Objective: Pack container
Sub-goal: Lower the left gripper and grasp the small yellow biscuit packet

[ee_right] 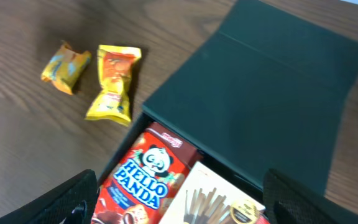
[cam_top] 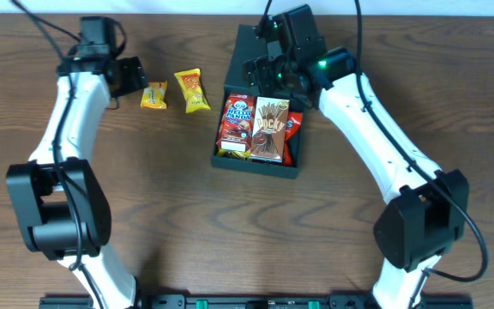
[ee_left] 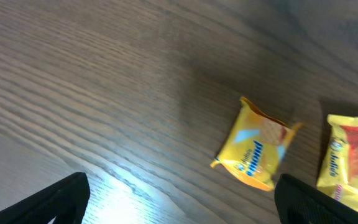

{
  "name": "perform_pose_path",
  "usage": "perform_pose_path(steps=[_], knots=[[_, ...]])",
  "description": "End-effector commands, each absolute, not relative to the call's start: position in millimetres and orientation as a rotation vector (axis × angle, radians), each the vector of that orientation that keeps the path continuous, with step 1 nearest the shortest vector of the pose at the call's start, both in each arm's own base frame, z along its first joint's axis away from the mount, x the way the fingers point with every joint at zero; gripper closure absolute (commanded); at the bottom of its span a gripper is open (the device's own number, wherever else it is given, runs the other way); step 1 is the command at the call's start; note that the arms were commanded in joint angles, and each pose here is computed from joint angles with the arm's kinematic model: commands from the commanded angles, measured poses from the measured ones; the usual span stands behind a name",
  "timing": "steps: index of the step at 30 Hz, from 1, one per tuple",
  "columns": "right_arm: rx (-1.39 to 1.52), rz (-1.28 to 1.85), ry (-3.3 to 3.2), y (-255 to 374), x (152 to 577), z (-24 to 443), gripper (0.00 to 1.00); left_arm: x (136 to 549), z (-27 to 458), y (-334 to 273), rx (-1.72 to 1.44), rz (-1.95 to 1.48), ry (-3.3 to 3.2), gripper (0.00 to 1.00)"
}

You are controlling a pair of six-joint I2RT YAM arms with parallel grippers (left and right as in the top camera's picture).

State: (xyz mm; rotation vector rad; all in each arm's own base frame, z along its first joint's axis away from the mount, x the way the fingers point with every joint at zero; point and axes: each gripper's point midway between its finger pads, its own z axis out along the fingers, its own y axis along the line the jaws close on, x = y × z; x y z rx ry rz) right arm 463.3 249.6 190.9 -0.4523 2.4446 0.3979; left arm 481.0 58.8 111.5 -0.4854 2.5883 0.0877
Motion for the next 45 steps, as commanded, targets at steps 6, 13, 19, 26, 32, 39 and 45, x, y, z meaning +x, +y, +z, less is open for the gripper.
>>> perform_pose_path(steps=[6,13,19,26,32,39,45], knots=[[-0.474,0.401,2.435,250,460,199,0.08,487,64,22,-0.17,-0.027,2.72,0.05],[-0.411,0.35,2.471,222,465,199,0.01,493,43,0,0.04,-0.031,2.737,0.05],[-0.366,0.336,2.469,202,469,208,0.01,501,25,-3,0.11,0.003,2.731,0.05],[-0.346,0.319,2.475,187,469,213,0.01,506,8,-3,0.109,-0.002,2.733,0.04],[-0.348,0.314,2.47,185,470,214,0.01,507,6,-3,0.109,-0.001,2.735,0.06],[-0.355,0.311,2.471,185,469,214,0.01,516,9,-3,0.107,0.002,2.696,0.17],[-0.358,0.306,2.49,183,466,211,0.01,515,-2,-3,0.108,0.0,2.711,0.17]])
